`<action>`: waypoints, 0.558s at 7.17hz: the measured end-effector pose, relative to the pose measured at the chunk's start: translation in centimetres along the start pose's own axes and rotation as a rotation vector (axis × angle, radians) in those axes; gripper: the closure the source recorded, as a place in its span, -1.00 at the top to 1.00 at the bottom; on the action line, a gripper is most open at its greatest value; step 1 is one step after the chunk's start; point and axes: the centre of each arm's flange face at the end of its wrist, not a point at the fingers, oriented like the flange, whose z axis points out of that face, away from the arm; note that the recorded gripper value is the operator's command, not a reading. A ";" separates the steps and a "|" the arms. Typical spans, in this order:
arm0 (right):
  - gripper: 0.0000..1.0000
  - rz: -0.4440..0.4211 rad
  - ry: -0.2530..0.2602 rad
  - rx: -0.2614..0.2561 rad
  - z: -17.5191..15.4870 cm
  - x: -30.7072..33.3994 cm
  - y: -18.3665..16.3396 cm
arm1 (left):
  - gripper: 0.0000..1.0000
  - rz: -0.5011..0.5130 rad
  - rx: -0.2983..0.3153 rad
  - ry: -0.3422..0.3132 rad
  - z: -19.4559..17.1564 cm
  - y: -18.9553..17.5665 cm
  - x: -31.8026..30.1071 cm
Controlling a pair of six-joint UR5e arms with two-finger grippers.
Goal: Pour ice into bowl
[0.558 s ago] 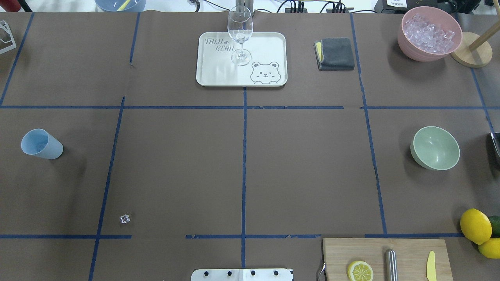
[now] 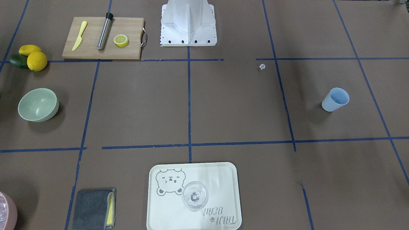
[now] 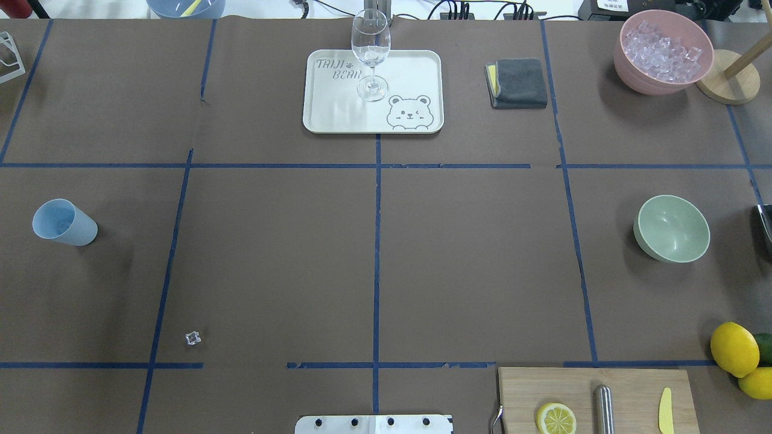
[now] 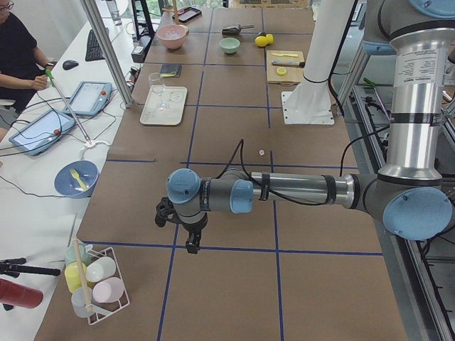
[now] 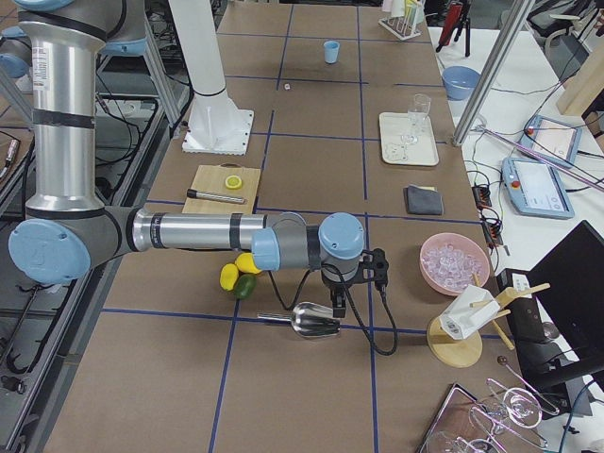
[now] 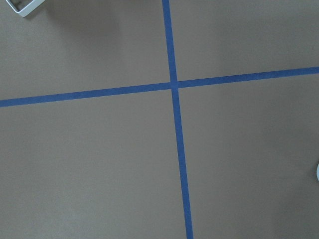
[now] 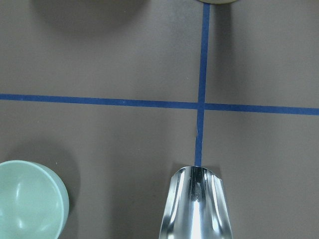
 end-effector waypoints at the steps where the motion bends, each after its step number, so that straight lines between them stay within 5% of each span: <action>1: 1.00 0.004 -0.005 0.011 -0.5 -1.9 -1.1 | 1.00 0.016 0.015 -0.001 -0.6 -0.6 0.7; 4: 1.00 -0.027 -0.024 -0.035 4.5 -9.1 -2.8 | 1.00 0.081 0.081 -0.008 -2.7 -2.2 2.9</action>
